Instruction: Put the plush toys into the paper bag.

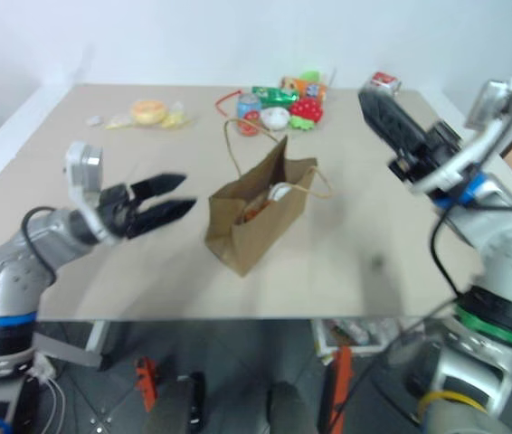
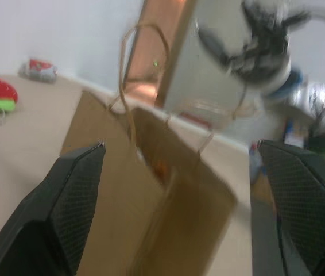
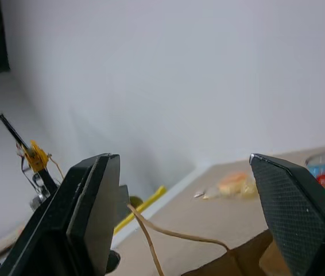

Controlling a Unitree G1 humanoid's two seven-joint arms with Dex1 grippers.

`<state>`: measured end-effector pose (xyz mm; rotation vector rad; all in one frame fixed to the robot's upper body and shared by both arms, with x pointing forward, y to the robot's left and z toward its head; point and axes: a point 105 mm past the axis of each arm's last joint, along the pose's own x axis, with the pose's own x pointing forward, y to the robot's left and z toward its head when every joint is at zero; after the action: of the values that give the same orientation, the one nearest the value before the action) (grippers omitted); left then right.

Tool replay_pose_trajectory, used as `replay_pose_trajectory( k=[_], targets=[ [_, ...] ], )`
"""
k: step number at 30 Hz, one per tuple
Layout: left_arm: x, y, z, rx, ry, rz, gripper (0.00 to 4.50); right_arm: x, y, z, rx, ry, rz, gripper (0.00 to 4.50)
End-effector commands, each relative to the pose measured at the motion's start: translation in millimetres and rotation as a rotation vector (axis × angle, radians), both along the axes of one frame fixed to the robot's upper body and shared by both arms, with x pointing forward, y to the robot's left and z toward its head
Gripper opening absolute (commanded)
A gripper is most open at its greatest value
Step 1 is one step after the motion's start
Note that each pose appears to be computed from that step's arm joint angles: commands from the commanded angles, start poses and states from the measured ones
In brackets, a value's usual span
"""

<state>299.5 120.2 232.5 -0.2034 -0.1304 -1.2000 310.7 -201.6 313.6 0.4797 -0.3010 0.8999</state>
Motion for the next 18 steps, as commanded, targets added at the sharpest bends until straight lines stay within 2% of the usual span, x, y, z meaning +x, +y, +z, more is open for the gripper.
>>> replay_pose_trajectory(
  k=[1,4,5,6,7,8,11,14,17,18],
  targets=[
    [-28.0,15.9,-0.7,0.159,-0.133,-0.045,4.41,-36.9,-11.6,-25.9,-0.252,0.04,0.006,3.92],
    [-39.3,21.5,-8.3,0.221,-0.135,-0.057,4.41,-54.3,-7.6,-46.7,-0.356,0.105,0.052,3.92],
    [-43.0,21.0,-14.9,0.25,-0.131,-0.064,4.48,-59.8,-0.5,-61.6,-0.417,0.142,0.083,3.67],
    [-45.1,19.5,-20.8,0.268,-0.129,-0.068,4.5,-62.2,5.6,-75.9,-0.466,0.178,0.106,3.23],
    [-44.6,17.8,-24.8,0.278,-0.134,-0.064,4.5,-60.8,9.6,-85.5,-0.491,0.193,0.11,3.11],
    [-43.7,16.6,-26.7,0.281,-0.138,-0.059,4.5,-58.9,11.3,-90.3,-0.503,0.198,0.107,2.95],
    [-37.6,14.3,-30.7,0.274,-0.155,-0.026,4.5,-50.3,16.8,-101.2,-0.503,0.201,0.1,1.64],
    [-21.6,15.6,-33.9,0.255,-0.194,0.068,4.5,-39.9,29.4,-113.3,-0.515,0.198,0.113,0.99],
    [-11.3,8.7,-35.7,0.233,-0.22,0.099,4.5,-24.9,44.1,-127.7,-0.581,0.191,0.1,0.04],
    [-8.9,6.1,-35.4,0.223,-0.228,0.103,4.5,-19.2,48.4,-132.1,-0.603,0.189,0.091,0.04]
  ],
)
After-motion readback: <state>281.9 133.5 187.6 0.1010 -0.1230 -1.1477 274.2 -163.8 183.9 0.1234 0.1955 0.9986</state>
